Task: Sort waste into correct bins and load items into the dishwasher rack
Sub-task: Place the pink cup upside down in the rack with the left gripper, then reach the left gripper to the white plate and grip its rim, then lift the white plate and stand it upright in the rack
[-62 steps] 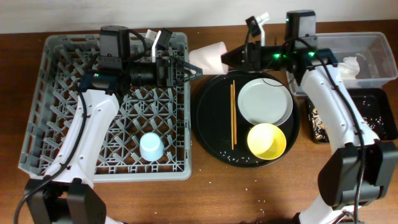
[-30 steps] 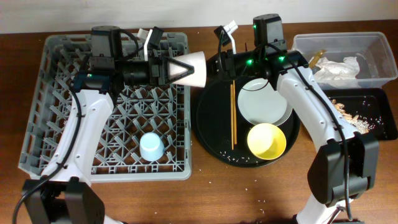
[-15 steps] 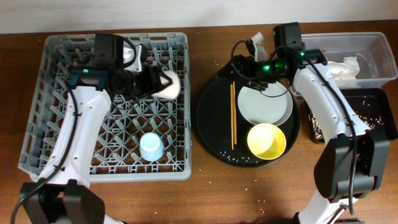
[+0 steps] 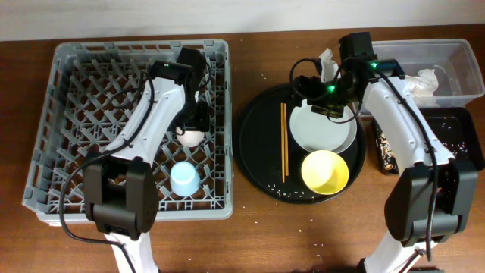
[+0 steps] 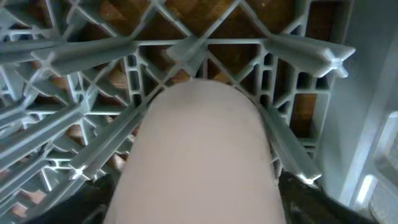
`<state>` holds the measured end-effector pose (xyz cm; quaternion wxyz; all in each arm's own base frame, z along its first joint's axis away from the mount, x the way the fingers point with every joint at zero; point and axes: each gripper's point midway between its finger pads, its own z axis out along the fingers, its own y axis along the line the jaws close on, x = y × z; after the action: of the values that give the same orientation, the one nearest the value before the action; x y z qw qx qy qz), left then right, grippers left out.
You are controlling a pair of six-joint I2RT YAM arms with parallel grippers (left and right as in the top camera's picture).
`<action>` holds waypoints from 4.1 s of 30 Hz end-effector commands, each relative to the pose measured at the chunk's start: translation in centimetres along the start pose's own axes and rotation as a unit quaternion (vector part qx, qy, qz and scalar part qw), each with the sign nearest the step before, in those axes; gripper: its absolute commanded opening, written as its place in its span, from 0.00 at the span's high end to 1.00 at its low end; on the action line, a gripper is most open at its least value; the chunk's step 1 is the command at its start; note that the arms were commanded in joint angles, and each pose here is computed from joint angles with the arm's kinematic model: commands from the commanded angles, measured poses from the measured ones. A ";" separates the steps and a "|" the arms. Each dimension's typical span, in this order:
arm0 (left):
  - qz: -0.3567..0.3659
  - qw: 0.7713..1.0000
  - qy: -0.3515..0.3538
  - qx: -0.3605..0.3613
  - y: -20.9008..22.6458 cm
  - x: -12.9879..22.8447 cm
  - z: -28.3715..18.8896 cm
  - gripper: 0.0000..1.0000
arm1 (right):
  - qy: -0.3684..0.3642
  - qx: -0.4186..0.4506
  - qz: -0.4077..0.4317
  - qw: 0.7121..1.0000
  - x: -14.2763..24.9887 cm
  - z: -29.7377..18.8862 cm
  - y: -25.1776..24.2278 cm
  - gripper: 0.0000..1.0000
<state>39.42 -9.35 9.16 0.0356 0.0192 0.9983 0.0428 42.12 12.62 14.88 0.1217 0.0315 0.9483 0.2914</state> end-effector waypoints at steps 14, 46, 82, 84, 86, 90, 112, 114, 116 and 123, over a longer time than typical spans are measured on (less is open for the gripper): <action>0.076 0.978 -0.117 0.154 -18.7 -3.6 -8.2 0.11 | -0.096 0.232 0.058 0.966 -0.8 -9.7 -6.2 0.09; 0.059 0.979 -0.078 0.179 -30.4 -2.0 4.4 0.70 | -0.086 0.265 0.064 0.958 0.0 -10.1 -7.3 0.08; 0.050 0.986 -0.087 0.133 -23.1 -6.3 5.5 0.59 | -0.099 0.268 0.061 0.956 -0.6 -10.3 -7.4 0.01; 0.051 0.986 -0.089 0.134 -23.2 -6.3 5.6 0.60 | -0.099 0.269 0.060 0.956 -0.6 -10.3 -7.4 0.00; 0.051 0.985 -0.091 0.135 -23.4 -6.4 5.5 0.68 | -0.099 0.269 0.060 0.956 -0.6 -10.3 -7.4 0.00; 0.060 0.984 -0.097 0.140 -24.4 -6.2 5.3 0.81 | -0.099 0.269 0.060 0.956 -0.6 -10.3 -7.4 0.00; 0.082 0.983 -0.097 0.133 -26.8 -5.1 7.7 0.73 | -0.092 0.270 0.062 0.956 -0.3 -10.3 -7.4 0.02; 0.082 0.984 -0.093 0.131 -26.8 -4.9 8.2 0.91 | -0.092 0.270 0.062 0.956 -0.3 -10.3 -7.4 0.01; 0.081 0.984 -0.094 0.132 -26.7 -5.0 8.2 0.99 | -0.092 0.271 0.062 0.956 -0.3 -10.3 -7.4 0.02; 0.060 0.963 -0.226 0.137 -17.7 -12.3 -6.8 1.00 | -0.093 0.272 0.062 0.956 -0.3 -10.3 -7.5 0.02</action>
<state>45.73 -33.36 3.16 0.1315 0.0939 0.9818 -0.0995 39.77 1.12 18.38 0.1688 0.1426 0.9748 0.0311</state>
